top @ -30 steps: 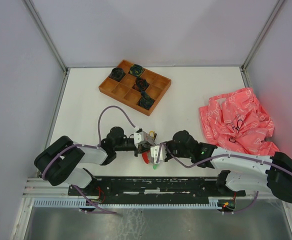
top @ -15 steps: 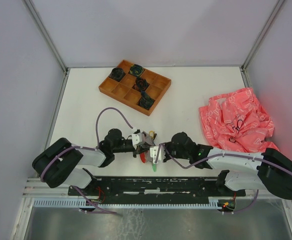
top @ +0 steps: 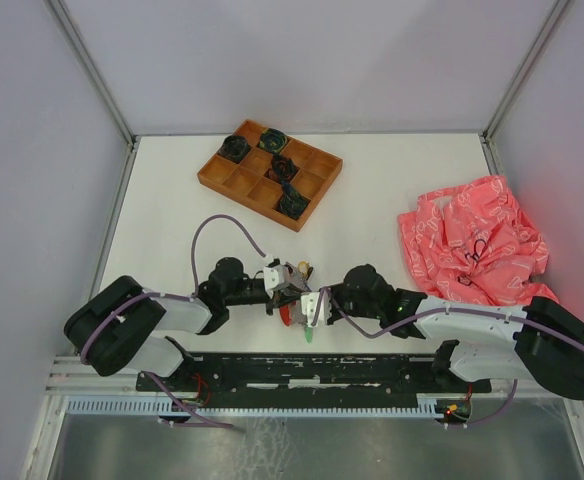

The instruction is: Put the keys on the keyring

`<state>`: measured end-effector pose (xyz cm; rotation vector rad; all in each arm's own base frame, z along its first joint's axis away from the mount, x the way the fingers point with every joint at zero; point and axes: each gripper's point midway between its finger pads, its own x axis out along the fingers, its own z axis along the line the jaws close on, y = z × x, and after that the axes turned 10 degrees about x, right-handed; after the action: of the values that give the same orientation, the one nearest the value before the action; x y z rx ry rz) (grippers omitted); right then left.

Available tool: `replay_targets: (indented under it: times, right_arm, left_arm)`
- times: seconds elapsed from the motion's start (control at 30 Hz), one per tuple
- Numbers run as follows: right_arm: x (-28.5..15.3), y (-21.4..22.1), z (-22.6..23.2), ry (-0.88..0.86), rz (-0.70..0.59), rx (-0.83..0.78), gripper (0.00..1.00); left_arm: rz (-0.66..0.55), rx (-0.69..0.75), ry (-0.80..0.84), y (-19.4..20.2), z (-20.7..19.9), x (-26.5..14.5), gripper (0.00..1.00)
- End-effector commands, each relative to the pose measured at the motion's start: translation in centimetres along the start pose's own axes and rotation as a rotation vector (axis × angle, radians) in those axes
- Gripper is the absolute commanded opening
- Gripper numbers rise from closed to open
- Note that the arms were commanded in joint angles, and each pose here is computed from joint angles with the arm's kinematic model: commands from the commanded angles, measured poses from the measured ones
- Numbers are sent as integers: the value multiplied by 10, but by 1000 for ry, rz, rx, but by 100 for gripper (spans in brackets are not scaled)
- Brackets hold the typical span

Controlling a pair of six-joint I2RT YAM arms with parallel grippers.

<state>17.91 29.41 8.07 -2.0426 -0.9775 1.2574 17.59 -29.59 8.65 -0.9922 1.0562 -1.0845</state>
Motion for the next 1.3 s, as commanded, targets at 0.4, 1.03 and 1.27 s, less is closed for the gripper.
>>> replay_targets:
  times: [0.4,1.03,1.27]
  right_arm:
    - [7,-13,-6,-11,-31,-24,1]
    - [-4,-42,-15,-44,-37,-111,1]
    - [-2,-48,-13,-59,-45,-126,1]
  left_arm:
    - [-99,83,-36,-31,11,0,3]
    - [-9,67,-18,-16,10,-1,33]
    - [8,53,-4,-12,11,2,34]
